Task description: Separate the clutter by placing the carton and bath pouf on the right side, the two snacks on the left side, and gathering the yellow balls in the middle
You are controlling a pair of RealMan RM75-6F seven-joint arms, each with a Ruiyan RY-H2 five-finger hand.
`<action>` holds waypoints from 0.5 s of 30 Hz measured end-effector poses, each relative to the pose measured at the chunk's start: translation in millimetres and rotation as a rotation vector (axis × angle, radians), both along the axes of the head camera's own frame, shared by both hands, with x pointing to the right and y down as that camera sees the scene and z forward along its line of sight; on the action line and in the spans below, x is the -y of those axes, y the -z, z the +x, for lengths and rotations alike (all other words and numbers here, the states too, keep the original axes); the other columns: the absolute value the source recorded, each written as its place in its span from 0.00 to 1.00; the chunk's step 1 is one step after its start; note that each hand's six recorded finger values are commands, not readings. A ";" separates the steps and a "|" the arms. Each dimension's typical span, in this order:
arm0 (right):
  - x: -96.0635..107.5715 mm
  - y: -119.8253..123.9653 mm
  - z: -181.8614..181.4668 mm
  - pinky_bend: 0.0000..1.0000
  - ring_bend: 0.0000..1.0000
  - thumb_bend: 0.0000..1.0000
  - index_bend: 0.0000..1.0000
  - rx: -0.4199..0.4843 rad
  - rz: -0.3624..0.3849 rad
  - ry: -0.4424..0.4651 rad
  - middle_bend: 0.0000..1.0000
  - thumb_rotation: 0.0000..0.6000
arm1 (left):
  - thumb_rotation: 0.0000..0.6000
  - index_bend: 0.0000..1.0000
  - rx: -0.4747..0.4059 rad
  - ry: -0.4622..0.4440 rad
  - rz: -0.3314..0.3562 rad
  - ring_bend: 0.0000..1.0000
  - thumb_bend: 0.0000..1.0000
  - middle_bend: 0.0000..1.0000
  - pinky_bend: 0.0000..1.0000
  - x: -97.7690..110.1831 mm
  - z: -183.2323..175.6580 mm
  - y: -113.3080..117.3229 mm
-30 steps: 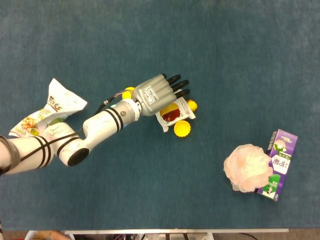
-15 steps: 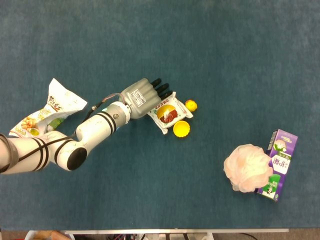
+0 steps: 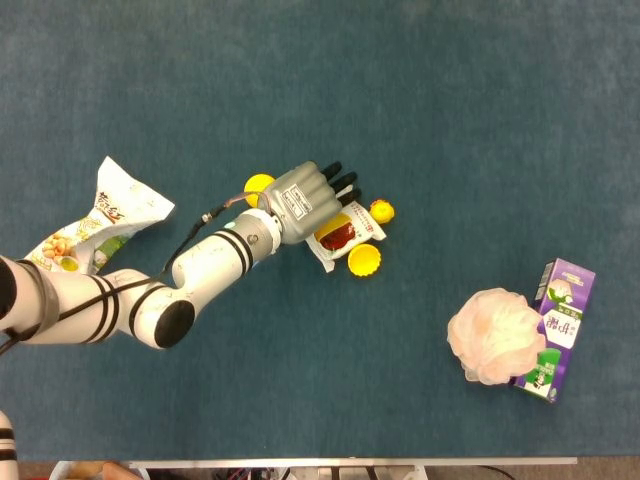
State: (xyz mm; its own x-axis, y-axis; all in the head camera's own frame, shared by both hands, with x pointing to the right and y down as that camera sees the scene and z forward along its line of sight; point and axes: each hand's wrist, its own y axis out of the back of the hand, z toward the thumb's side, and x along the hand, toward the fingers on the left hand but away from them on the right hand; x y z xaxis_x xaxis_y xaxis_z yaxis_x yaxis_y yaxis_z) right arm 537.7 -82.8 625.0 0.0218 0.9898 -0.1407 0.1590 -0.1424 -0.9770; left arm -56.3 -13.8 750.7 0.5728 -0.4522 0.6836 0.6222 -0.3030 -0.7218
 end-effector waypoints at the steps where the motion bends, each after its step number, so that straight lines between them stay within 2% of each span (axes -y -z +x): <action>1: -0.3 0.7 0.7 0.31 0.22 0.00 0.11 0.000 0.001 0.000 0.25 1.00 | 1.00 0.00 0.003 -0.001 -0.001 0.06 0.20 0.00 0.36 -1.4 0.5 0.2; 15: -2.9 -0.4 5.1 0.31 0.22 0.00 0.11 0.001 -0.004 -0.009 0.25 1.00 | 1.00 0.03 -0.018 -0.006 -0.013 0.10 0.20 0.03 0.39 -12.4 12.6 -0.4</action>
State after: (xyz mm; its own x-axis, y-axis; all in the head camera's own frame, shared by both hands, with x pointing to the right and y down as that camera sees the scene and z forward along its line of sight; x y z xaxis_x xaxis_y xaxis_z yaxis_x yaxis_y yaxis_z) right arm 542.8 -79.9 625.4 0.0128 0.9894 -0.1449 0.1617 -0.1450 -0.9761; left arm -43.7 -1.4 751.0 0.5881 -0.4400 0.6786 0.6107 -0.3085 -0.7293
